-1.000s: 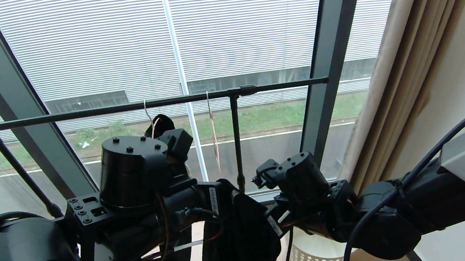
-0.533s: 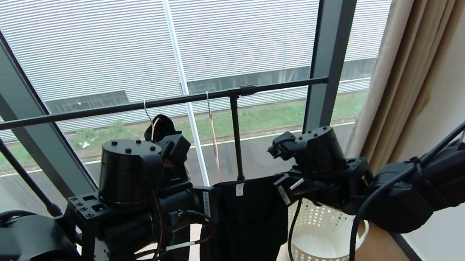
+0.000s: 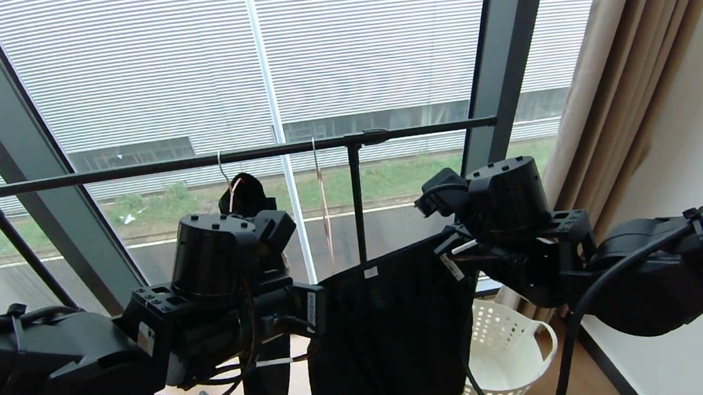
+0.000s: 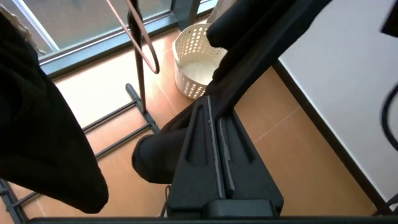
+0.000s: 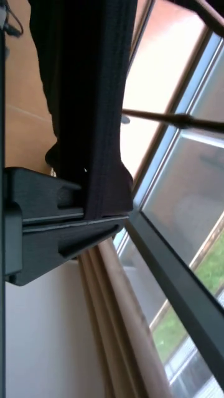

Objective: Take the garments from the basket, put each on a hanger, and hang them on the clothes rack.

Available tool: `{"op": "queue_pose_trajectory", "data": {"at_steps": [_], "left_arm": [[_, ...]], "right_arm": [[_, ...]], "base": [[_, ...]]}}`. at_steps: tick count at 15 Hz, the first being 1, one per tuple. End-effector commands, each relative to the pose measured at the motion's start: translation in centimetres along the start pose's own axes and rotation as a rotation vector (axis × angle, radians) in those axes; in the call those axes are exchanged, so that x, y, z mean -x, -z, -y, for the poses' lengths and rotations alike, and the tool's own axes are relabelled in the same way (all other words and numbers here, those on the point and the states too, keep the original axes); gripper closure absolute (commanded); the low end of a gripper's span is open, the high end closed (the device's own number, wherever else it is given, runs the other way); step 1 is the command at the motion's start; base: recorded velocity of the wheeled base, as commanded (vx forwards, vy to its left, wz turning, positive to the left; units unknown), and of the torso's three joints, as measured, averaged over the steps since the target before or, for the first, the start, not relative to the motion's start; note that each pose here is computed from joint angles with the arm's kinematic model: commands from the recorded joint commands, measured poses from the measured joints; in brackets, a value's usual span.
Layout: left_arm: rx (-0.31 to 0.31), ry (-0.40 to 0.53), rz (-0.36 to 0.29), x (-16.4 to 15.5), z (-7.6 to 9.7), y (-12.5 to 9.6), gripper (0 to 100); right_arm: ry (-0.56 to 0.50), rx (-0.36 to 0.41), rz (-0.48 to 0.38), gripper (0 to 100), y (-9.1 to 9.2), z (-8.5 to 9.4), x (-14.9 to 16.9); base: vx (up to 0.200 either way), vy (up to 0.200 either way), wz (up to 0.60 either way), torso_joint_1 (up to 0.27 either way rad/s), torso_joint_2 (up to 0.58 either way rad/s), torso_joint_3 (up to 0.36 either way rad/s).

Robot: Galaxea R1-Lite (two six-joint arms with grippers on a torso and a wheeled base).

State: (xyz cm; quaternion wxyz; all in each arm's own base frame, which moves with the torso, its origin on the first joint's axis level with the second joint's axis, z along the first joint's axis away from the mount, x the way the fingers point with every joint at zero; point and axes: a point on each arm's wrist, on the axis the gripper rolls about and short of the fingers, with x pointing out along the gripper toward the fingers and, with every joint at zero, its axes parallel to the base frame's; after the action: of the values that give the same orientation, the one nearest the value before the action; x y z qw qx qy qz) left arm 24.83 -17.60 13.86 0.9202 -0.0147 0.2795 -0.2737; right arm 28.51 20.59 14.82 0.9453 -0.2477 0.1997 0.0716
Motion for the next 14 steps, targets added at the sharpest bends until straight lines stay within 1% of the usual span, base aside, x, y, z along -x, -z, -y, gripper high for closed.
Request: {"op": "queue_pose_trajectory", "data": {"at_steps": [1,2,3,4,5,7,9,12,13,14], "left_arm": [[0.0,-0.003,0.006,-0.5,0.0,-0.3,100],[0.0,-0.003,0.01,-0.5,0.0,-0.4,100],[0.002,-0.008,0.013,-0.4,-0.1,-0.5,100],[0.006,-0.017,0.027,0.0,-0.3,-0.7,100],[0.01,-0.027,0.045,0.4,-0.7,-1.1,100],[0.008,-0.053,0.084,1.4,-1.7,-1.9,100],[0.004,-0.072,0.114,2.2,-2.4,-2.5,100],[0.013,-0.091,0.131,2.5,-3.1,-2.9,100],[0.015,-0.092,0.141,2.5,-3.2,-3.2,100],[0.014,-0.09,0.155,2.4,-3.2,-3.7,100]], "right_arm": [[0.017,0.011,0.016,100,-0.2,-0.5,1.4],[0.015,0.014,0.021,100,-0.3,-0.7,1.7],[0.015,0.007,0.035,100,-0.6,-0.4,2.1],[0.026,-0.006,0.056,100,-1.1,0.2,3.0],[0.051,-0.004,0.053,100,-1.1,0.4,3.4],[0.076,0.03,0.055,100,-1.1,-0.9,4.6],[0.077,0.053,0.052,100,-1.0,-2.1,4.9],[0.138,0.063,0.029,100,-0.8,-2.3,4.5],[0.14,0.069,0.028,100,-0.7,-2.2,4.7],[0.121,0.092,0.043,100,-0.8,-2.4,5.7]], "base": [[0.0,0.0,0.0,0.0,0.0,0.0],[0.0,0.0,0.0,0.0,0.0,0.0],[0.0,0.0,0.0,0.0,0.0,0.0],[0.0,0.0,0.0,0.0,0.0,0.0],[0.0,0.0,0.0,0.0,0.0,0.0],[0.0,0.0,0.0,0.0,0.0,0.0],[0.0,0.0,0.0,0.0,0.0,0.0],[0.0,0.0,0.0,0.0,0.0,0.0],[0.0,0.0,0.0,0.0,0.0,0.0],[0.0,0.0,0.0,0.0,0.0,0.0]]}}
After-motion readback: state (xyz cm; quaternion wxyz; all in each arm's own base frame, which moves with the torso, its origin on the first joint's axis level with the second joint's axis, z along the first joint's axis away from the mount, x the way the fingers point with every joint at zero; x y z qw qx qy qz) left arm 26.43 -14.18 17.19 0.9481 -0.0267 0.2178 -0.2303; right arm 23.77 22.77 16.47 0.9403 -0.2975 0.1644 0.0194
